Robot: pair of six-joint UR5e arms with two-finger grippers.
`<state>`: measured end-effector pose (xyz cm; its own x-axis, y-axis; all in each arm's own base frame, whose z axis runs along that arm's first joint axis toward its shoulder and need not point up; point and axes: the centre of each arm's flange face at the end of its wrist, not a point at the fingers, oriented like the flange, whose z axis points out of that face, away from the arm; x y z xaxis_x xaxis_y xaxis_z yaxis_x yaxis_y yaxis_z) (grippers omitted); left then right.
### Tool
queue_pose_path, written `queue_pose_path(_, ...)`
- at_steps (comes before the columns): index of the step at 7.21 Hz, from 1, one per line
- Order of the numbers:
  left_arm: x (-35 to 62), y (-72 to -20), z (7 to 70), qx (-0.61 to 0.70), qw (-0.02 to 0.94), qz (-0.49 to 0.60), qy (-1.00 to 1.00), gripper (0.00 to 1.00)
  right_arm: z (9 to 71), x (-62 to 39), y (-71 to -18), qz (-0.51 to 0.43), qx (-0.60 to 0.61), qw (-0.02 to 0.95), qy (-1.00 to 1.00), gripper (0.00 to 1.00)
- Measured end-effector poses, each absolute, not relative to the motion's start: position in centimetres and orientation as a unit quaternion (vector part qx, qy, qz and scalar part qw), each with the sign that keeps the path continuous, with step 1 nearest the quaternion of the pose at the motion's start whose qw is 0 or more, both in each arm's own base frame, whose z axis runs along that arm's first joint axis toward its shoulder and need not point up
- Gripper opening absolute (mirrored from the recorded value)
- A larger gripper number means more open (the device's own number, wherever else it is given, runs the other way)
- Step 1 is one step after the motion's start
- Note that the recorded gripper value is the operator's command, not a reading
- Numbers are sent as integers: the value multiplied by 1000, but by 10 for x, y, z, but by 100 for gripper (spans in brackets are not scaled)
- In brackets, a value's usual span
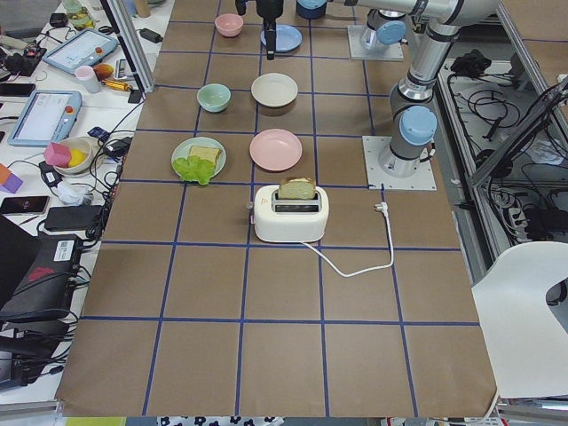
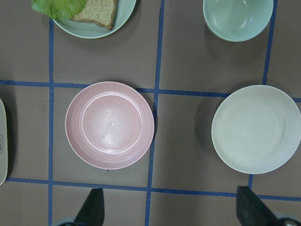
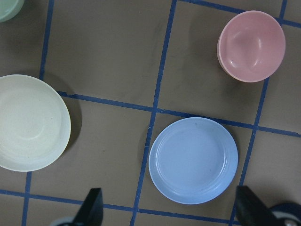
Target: Stack three plates with pink and blue
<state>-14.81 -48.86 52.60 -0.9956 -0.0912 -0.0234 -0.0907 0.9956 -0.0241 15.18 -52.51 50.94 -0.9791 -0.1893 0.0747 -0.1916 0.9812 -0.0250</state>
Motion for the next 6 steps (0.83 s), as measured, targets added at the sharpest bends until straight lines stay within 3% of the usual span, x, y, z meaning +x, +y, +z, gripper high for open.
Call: queue_pose_path(6,-148,-488,526,-48,12,-12,999,100,513,152,-527,27,96,37,-994,100)
